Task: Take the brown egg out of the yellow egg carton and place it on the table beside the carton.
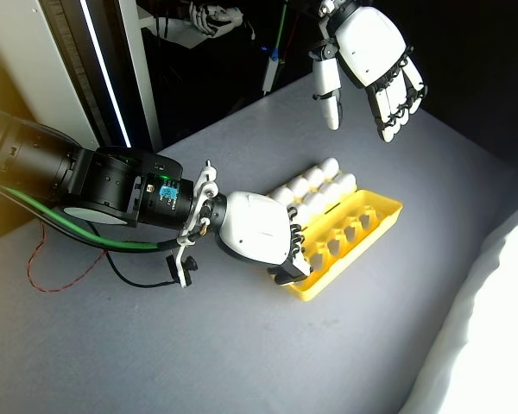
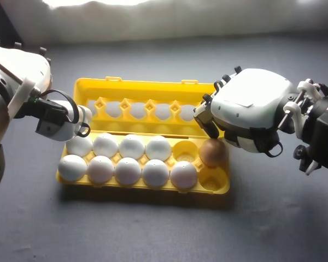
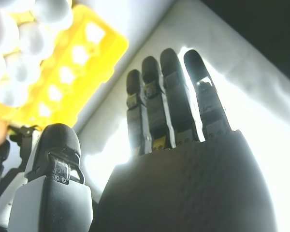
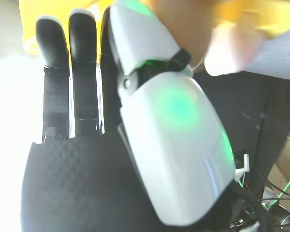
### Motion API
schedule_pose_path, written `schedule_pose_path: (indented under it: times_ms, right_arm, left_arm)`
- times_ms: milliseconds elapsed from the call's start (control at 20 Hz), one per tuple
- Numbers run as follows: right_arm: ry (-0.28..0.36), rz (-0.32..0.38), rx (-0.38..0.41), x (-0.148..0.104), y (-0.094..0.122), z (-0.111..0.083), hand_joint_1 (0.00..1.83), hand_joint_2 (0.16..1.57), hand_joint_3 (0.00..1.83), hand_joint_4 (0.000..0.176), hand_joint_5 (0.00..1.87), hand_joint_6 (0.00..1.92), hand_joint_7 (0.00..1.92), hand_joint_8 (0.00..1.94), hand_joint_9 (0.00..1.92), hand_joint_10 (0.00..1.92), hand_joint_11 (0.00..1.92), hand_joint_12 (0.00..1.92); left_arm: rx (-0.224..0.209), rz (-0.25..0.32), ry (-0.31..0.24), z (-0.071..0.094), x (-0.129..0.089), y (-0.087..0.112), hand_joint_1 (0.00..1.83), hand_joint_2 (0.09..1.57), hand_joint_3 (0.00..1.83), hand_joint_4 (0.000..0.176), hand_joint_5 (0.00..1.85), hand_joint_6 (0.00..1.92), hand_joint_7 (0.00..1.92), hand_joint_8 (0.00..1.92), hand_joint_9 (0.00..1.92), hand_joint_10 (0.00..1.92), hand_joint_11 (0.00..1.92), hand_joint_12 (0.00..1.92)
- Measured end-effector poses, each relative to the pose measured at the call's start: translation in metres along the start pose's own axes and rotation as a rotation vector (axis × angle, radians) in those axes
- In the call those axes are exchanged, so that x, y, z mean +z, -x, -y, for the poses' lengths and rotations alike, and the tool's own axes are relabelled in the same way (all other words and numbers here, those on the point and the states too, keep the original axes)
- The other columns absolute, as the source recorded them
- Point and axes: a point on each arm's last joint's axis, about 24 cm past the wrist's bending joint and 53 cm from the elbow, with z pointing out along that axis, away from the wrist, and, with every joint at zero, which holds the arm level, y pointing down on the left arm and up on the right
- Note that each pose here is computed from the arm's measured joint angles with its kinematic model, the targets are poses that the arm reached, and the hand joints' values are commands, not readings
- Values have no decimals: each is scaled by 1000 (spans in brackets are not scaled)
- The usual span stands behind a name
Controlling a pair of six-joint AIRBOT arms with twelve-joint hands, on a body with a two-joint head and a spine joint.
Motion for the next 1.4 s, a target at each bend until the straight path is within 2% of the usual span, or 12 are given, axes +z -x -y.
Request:
schedule_pose_path:
  times_ms: [350,650,700,750,800,850,900,950,1000,1050,1300,1400]
  right_arm:
    - [-1,12,-2,0,4,1,1350,1192,0,0,753,1258,858,1178,769,1452,595,1606]
    - [7,41,-1,3,16,-3,1326,1252,5,0,637,1431,765,1312,635,1594,389,1585]
    - [6,38,-1,3,15,-2,1178,1264,1,0,637,1468,769,1349,551,1222,345,1593]
    - [6,38,-1,3,15,-2,1178,1264,1,0,637,1468,769,1349,551,1222,345,1593]
    - [6,39,-1,3,16,-3,1084,1287,0,0,642,1470,640,854,510,935,251,1522]
    - [7,38,-1,3,16,-3,1075,1283,0,0,656,1450,655,582,510,803,227,1440]
    - [8,38,-1,4,17,-4,1168,1207,0,0,528,854,689,384,523,683,209,1397]
    - [11,38,0,4,20,-5,1192,1190,0,0,539,564,692,275,503,641,164,1408]
    - [13,45,0,5,25,-7,1192,1190,0,0,539,564,692,275,503,641,164,1408]
    - [16,56,2,6,31,-8,1199,1111,0,0,541,301,666,133,444,599,66,1432]
    - [7,18,0,5,23,-5,1191,1095,0,0,532,203,642,67,412,579,46,1426]
    - [8,8,1,6,24,-7,1171,1101,1,0,488,140,612,39,324,687,1,1474]
  left_arm:
    - [0,0,0,0,0,0,116,1288,1,0,432,4,461,2,426,3,19,757]
    - [0,0,0,0,0,0,132,1284,0,0,446,3,479,3,446,4,38,772]
    - [0,0,0,0,0,0,113,1283,0,0,460,6,496,7,461,8,47,768]
    - [0,0,-1,0,0,0,113,1283,0,0,460,6,496,7,461,8,47,768]
    - [0,0,-1,0,0,0,97,1289,2,0,453,1,484,0,449,1,37,759]
    - [0,0,0,0,0,0,109,1290,2,0,454,1,482,0,444,0,40,764]
    - [0,0,0,0,0,0,106,1297,1,0,438,0,466,0,427,0,8,787]
    - [0,0,0,0,0,0,89,1303,3,0,421,0,450,0,412,0,1,778]
    - [0,0,-1,0,0,0,89,1303,3,0,421,0,450,0,412,0,1,778]
    - [0,-1,-1,0,0,0,137,1290,0,0,445,7,473,7,434,7,19,779]
    - [0,-1,-1,0,0,0,136,1290,0,0,462,8,499,12,456,11,42,789]
    - [0,-1,0,0,0,0,113,1298,2,0,427,0,454,0,420,0,3,764]
